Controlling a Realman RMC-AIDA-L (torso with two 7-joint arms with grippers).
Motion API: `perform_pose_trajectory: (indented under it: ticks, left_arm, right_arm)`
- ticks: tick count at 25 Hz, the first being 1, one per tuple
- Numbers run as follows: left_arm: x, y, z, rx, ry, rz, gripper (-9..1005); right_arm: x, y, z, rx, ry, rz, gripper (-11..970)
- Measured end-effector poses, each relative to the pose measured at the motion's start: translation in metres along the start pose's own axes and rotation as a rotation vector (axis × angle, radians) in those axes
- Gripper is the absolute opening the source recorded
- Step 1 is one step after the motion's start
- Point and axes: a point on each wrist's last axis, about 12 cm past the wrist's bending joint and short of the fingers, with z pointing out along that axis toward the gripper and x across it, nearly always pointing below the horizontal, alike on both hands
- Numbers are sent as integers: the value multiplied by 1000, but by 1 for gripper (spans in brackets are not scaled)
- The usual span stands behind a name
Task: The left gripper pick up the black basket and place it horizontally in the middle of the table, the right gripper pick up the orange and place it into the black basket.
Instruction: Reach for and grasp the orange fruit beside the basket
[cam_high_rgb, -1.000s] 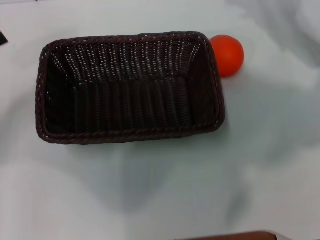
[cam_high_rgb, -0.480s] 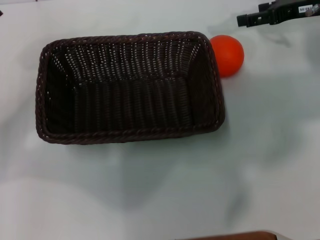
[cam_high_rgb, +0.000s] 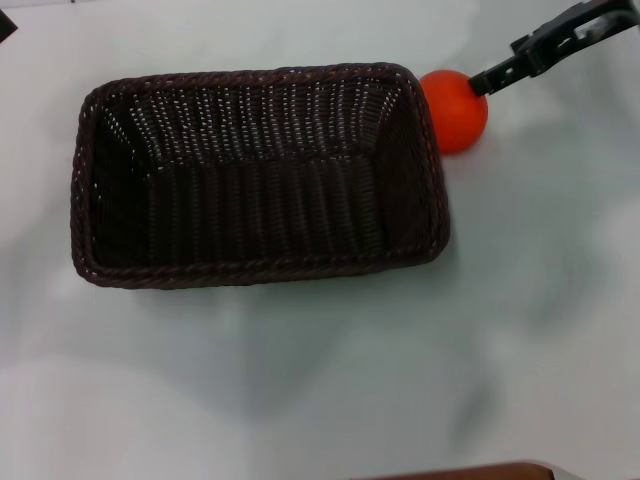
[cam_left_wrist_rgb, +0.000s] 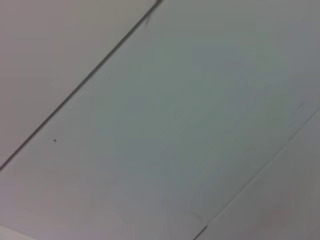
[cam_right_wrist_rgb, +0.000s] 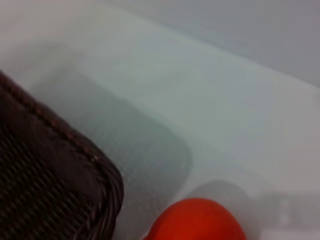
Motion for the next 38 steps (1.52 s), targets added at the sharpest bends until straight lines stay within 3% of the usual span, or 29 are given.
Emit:
perform_pose_trajectory:
  ticks: [10,16,21,24,29,35,38]
  left_arm:
    - [6,1,1,7,3,-15,884]
    - [6,1,1,8,3,-16,884]
    - [6,1,0,7,3,-18,880]
    - [6,1,0,6,3,-19,879]
    - [7,1,3,11,4,-25,879]
    - [7,1,4,17,8,-28,879]
    - [7,0,4,25,10,-28,880]
  right_arm:
    - [10,-25,33,-36,-65,-134,934]
    - [10,-31,41,-27,-50,-166,921]
    - [8,-31,42,-23,-45,-171,760]
    - [7,-31,42,-21,-46,-175,525]
    - [7,-31,42,-19,-44,-171,292]
    - [7,-22,33,-25,2,-126,218]
    - [8,-3,16,-74,142,-16,206]
